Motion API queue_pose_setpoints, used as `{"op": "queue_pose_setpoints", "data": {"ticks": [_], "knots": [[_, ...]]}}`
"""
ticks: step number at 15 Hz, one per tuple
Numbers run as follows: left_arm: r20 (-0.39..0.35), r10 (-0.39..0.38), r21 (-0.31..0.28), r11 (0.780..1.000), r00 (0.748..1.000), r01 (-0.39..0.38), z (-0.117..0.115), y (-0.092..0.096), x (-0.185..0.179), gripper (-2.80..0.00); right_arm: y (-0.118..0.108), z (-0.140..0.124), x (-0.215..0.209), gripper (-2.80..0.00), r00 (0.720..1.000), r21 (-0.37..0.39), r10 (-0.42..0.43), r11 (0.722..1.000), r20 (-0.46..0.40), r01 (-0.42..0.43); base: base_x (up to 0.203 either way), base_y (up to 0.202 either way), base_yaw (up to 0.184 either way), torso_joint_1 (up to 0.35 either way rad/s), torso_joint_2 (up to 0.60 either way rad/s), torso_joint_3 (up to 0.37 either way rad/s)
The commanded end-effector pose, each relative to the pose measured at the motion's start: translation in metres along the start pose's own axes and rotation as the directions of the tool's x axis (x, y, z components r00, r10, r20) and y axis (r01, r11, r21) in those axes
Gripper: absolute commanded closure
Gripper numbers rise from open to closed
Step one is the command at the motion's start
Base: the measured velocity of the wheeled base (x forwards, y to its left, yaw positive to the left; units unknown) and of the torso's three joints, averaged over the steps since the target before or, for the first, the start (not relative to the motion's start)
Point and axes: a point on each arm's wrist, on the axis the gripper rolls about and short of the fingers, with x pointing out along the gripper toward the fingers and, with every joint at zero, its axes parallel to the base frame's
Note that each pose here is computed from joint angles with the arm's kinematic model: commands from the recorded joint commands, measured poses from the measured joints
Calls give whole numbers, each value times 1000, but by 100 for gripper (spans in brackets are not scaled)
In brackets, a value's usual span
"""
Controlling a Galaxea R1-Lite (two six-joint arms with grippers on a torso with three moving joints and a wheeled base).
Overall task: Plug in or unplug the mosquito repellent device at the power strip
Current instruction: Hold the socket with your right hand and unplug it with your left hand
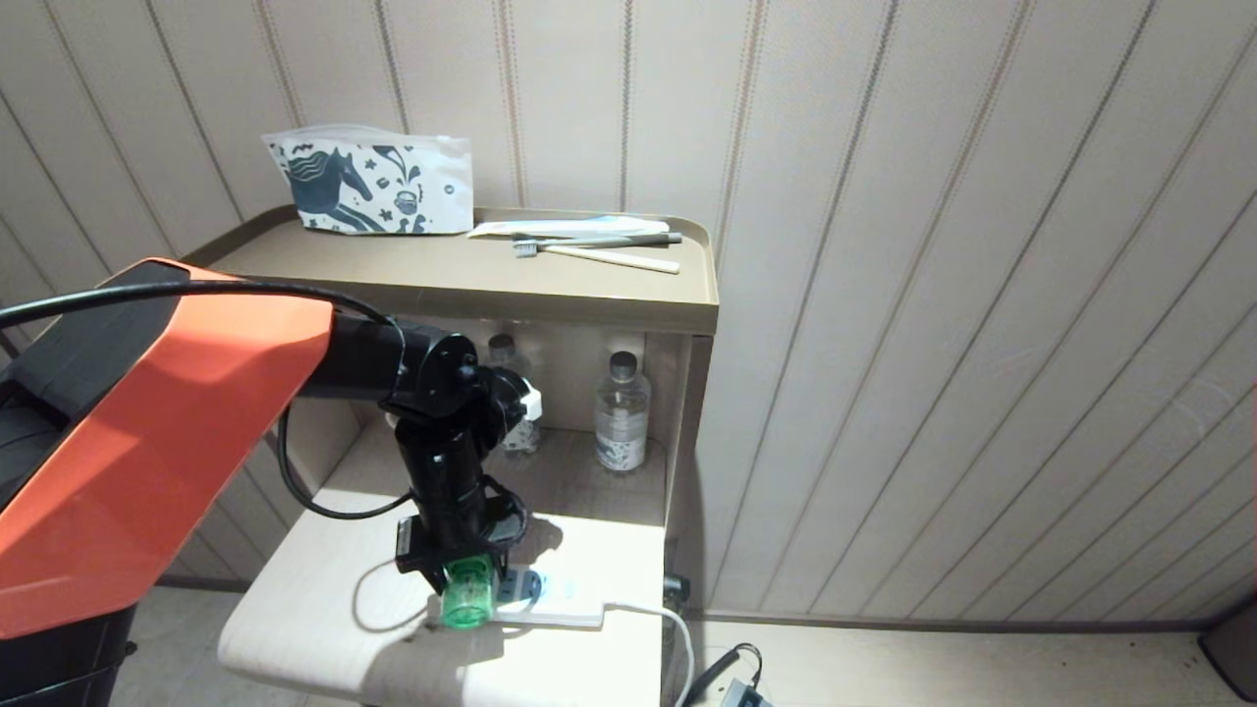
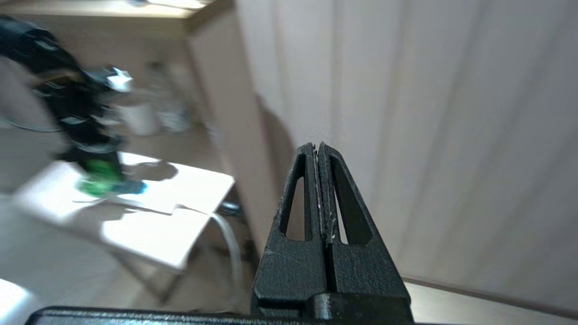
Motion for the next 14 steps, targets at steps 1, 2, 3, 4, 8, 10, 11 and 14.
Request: {"op": "queue_pose_setpoints", "data": {"ticks": [1, 2, 3, 4, 8, 10, 11, 14], "knots": [[6, -6, -2, 1000, 1000, 6, -2, 1, -5, 0, -11, 19, 63, 0, 976, 88, 99, 993, -193, -83, 0, 0, 0, 0, 0, 0], [4, -3, -5, 1000, 1000, 3, -2, 1, -4, 0, -14, 22, 86, 0, 956, 131, 163, 982, -245, -133, 0, 0, 0, 0, 0, 0], [6, -6, -5, 1000, 1000, 6, -2, 1, -6, 0, -17, 23, 107, 0, 935, 165, 215, 971, -281, -174, 0, 0, 0, 0, 0, 0], [7, -7, -7, 1000, 1000, 7, -3, 2, -7, 0, -18, 21, 132, 0, 908, 194, 266, 958, -323, -212, 0, 0, 0, 0, 0, 0], [19, -6, -7, 1000, 1000, 6, -3, 3, -10, 0, 21, 5, 191, 0, 838, 176, 357, 934, -413, -312, 0, 0, 0, 0, 0, 0], [21, -3, -7, 1000, 1000, 3, -3, 2, -9, 0, 55, -27, 231, 0, 819, 98, 282, 958, -500, -270, 0, 0, 0, 0, 0, 0], [21, -3, -7, 1000, 1000, 3, -3, 2, -9, 0, 72, -39, 242, 0, 819, 57, 254, 963, -515, -263, 0, 0, 0, 0, 0, 0], [15, -1, -7, 1000, 1000, 1, -1, 0, -3, 0, 109, -78, 264, 0, 754, 17, 266, 947, -601, -320, 0, 0, 0, 0, 0, 0]]}}
